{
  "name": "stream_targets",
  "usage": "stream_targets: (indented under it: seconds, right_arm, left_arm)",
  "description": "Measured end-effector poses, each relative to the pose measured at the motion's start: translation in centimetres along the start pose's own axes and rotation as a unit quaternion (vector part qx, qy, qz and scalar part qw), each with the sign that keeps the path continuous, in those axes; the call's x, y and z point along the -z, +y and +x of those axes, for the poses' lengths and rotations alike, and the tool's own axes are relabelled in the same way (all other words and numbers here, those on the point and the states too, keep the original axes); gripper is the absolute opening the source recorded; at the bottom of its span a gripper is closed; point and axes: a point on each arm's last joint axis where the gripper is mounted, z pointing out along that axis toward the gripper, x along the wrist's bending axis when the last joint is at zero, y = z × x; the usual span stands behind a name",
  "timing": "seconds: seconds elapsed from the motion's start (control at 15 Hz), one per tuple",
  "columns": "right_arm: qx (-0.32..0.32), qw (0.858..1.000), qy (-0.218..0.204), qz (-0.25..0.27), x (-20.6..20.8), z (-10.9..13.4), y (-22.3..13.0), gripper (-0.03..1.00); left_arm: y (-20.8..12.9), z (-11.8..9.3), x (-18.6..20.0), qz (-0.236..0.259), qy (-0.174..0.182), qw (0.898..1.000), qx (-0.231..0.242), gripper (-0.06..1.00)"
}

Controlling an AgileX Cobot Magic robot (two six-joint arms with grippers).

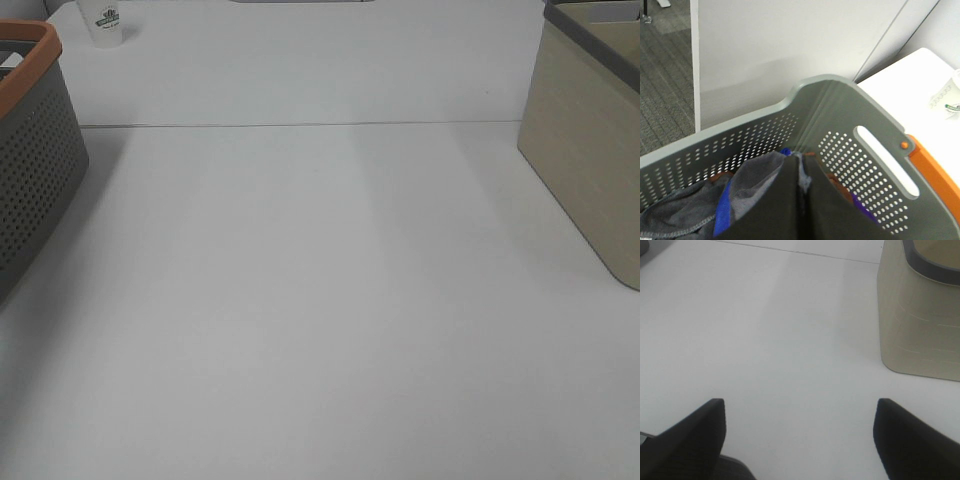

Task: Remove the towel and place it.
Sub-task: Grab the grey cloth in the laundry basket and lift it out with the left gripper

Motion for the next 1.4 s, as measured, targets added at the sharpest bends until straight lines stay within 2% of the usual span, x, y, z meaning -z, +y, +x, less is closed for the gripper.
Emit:
stream_targets:
  seconds: [0.13,0.2,0.27,0.33,0.4,0.53,0.6,0.73,0.87,0.93,1.0,1.13,1.2,1.4]
  right_arm:
    - [0.0,1.0,0.0,0.0,0.0,0.0,0.0,0.79]
    - [0.0,1.0,0.0,0.0,0.0,0.0,0.0,0.79]
    - [0.0,1.0,0.0,0.0,0.0,0.0,0.0,0.79]
    - [0.0,1.0,0.0,0.0,0.0,0.0,0.0,0.79]
    - [0.0,1.0,0.0,0.0,0.0,0.0,0.0,0.79]
    - [0.0,1.0,0.0,0.0,0.0,0.0,0.0,0.79]
    - [0.0,1.0,0.0,0.0,0.0,0.0,0.0,0.79]
    - [0.0,1.0,0.0,0.0,0.0,0.0,0.0,0.79]
    - [0.0,1.0,0.0,0.0,0.0,0.0,0.0,0.79]
    - [0.0,1.0,0.0,0.0,0.0,0.0,0.0,0.79]
    - [0.0,1.0,0.0,0.0,0.0,0.0,0.0,0.79]
    - [0.0,1.0,0.0,0.0,0.0,0.0,0.0,0.79]
    - [0.0,1.0,0.0,0.0,0.0,0.0,0.0,0.79]
    - [0.0,1.0,0.0,0.0,0.0,0.0,0.0,0.79]
  left_arm:
    - [1.6,-0.3,2.0,-0.025,-0.039,0.999,-0.008,0.0]
    - [3.2,-0.5,4.2,-0.055,-0.082,0.995,-0.013,0.0]
    - [3.8,-0.8,5.1,-0.068,-0.108,0.992,-0.018,0.0]
    - [4.4,-1.1,6.1,-0.081,-0.143,0.986,-0.024,0.0]
    - [4.7,-1.4,6.6,-0.087,-0.162,0.982,-0.028,0.0]
    - [5.2,-2.2,8.0,-0.1,-0.227,0.968,-0.038,0.0]
    - [5.6,-2.5,8.6,-0.106,-0.249,0.962,-0.038,0.0]
    - [6.7,-3.1,9.4,-0.123,-0.269,0.955,-0.033,0.0]
    - [7.7,-3.8,10.4,-0.138,-0.302,0.943,-0.031,0.0]
    - [8.9,-5.1,12.1,-0.156,-0.374,0.914,-0.033,0.0]
    - [9.5,-5.6,13.0,-0.166,-0.401,0.9,-0.034,0.0]
    - [10.8,-6.2,14.6,-0.186,-0.435,0.881,-0.025,0.0]
    - [11.3,-6.3,15.0,-0.191,-0.443,0.876,-0.02,0.0]
    - [13.0,-6.9,17.4,-0.219,-0.489,0.844,-0.009,0.0]
